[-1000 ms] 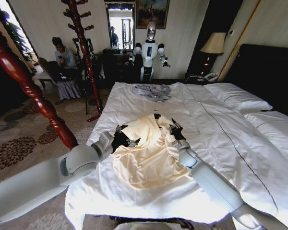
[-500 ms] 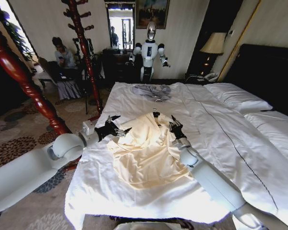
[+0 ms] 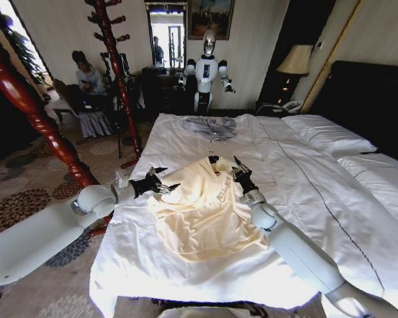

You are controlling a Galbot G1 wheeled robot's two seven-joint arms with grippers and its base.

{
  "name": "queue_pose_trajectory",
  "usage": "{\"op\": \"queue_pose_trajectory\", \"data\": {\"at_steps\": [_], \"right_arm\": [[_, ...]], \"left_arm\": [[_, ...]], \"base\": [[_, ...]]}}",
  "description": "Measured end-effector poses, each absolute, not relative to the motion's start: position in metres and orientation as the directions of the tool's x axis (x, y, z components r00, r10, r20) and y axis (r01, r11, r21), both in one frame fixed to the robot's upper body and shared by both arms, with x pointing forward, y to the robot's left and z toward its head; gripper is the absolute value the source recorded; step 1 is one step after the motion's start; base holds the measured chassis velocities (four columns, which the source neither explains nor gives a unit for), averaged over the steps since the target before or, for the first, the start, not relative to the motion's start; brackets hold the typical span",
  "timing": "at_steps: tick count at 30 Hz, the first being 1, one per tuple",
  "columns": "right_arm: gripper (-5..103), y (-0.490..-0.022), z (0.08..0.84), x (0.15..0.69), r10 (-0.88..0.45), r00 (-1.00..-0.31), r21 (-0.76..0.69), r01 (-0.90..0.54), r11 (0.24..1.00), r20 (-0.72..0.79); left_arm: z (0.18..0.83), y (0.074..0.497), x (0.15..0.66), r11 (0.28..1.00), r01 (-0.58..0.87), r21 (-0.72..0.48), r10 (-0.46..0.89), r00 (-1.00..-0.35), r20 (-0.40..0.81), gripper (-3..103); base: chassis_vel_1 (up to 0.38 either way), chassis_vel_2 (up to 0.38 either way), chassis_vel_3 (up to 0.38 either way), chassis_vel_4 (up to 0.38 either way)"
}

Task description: Pick up the clothes from the bed and hang them on the clothes hanger.

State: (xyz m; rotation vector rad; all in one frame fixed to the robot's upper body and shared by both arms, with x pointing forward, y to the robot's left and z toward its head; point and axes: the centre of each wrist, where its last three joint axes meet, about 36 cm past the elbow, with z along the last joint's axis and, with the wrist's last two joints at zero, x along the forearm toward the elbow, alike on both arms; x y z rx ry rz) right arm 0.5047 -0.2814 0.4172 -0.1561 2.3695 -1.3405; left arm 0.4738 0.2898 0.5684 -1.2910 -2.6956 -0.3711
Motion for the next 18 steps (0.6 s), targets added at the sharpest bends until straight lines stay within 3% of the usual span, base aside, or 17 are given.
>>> {"op": "queue_pose_trajectory", "data": {"at_steps": [4,9,16,18], "right_arm": [[18,-0.280,0.416,0.502,-0.334,-0.895,-0.855,0.093,0.510,-0.296],[18,-0.277,0.415,0.502,-0.354,-0.887,-0.860,0.087,0.502,-0.296],[18,-0.274,0.416,0.504,-0.362,-0.884,-0.862,0.084,0.501,-0.296],[18,-0.274,0.417,0.505,-0.363,-0.884,-0.862,0.084,0.499,-0.296]], "left_arm": [[0.567,0.288,0.475,0.605,0.784,0.138,0.750,-0.619,0.231,102],[0.561,0.286,0.472,0.583,0.806,0.099,0.766,-0.586,0.265,98],[0.553,0.279,0.468,0.567,0.820,0.074,0.776,-0.562,0.286,81],[0.551,0.278,0.469,0.567,0.821,0.073,0.776,-0.562,0.287,70]], "base": [[0.000,0.000,0.000,0.000],[0.000,0.000,0.000,0.000],[0.000,0.000,0.000,0.000],[0.000,0.000,0.000,0.000]]}}
